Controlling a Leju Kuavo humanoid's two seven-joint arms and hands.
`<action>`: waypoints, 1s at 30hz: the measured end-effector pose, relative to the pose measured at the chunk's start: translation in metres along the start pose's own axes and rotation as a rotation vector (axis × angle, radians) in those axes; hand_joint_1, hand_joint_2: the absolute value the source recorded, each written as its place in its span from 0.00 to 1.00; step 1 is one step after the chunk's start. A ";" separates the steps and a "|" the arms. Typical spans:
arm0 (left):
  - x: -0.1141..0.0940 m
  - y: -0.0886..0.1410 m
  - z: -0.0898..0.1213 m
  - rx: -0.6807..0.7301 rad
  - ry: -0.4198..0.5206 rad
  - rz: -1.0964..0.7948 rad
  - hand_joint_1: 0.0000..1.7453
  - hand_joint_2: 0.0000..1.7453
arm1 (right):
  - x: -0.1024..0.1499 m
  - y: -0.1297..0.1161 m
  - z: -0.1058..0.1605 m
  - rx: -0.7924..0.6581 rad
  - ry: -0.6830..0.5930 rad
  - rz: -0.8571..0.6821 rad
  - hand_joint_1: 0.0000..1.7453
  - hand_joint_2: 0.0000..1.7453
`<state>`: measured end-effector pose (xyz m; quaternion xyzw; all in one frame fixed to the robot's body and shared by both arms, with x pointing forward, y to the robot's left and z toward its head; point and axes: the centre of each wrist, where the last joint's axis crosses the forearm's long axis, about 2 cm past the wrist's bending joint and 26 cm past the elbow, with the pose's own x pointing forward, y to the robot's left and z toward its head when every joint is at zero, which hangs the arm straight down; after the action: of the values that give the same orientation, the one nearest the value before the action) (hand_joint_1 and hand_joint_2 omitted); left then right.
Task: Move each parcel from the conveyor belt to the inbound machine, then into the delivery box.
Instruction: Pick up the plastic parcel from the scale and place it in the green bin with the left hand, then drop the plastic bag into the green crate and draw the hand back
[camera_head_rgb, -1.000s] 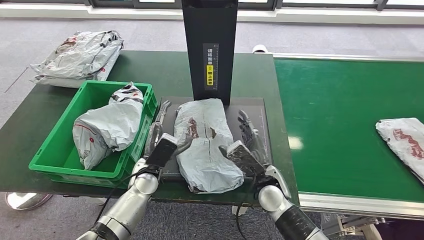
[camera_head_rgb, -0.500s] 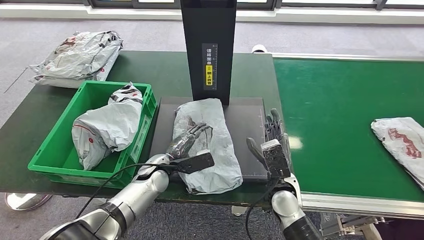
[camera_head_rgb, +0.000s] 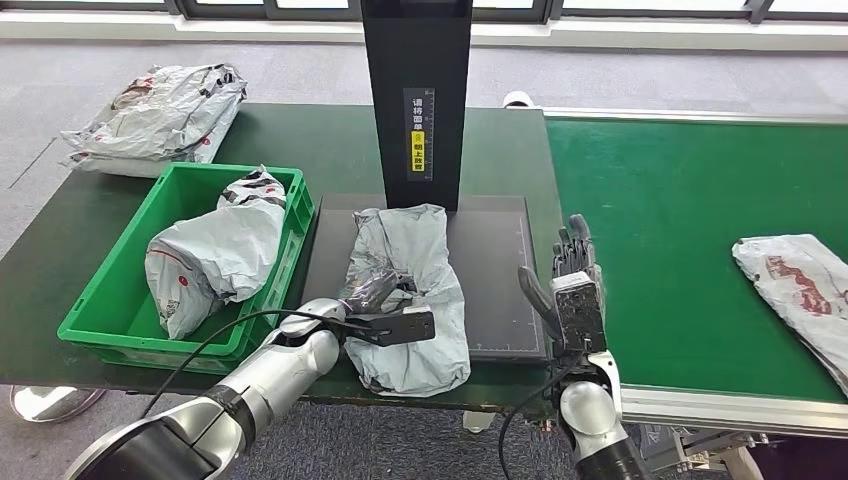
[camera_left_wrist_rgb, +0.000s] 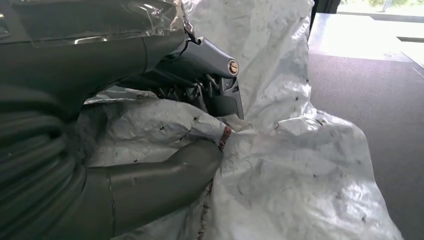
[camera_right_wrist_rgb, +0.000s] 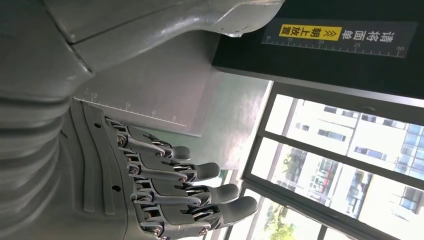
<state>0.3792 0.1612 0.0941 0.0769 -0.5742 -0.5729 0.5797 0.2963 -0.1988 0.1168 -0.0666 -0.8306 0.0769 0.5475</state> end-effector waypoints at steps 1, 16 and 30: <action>0.000 0.001 0.000 0.022 0.005 -0.006 1.00 1.00 | 0.000 0.000 0.001 -0.002 0.000 0.000 0.00 1.00; 0.047 0.130 0.013 0.933 -0.035 -0.339 1.00 1.00 | 0.004 -0.002 0.018 -0.051 0.005 0.024 0.00 1.00; -0.014 0.201 0.054 1.153 0.346 -0.698 1.00 1.00 | 0.000 -0.005 0.009 -0.090 0.002 -0.015 0.00 1.00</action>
<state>0.4582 0.2690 0.2544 0.6430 -0.6278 -0.3089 0.3114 0.2878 -0.2046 0.1143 -0.0852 -0.8332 0.0353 0.5452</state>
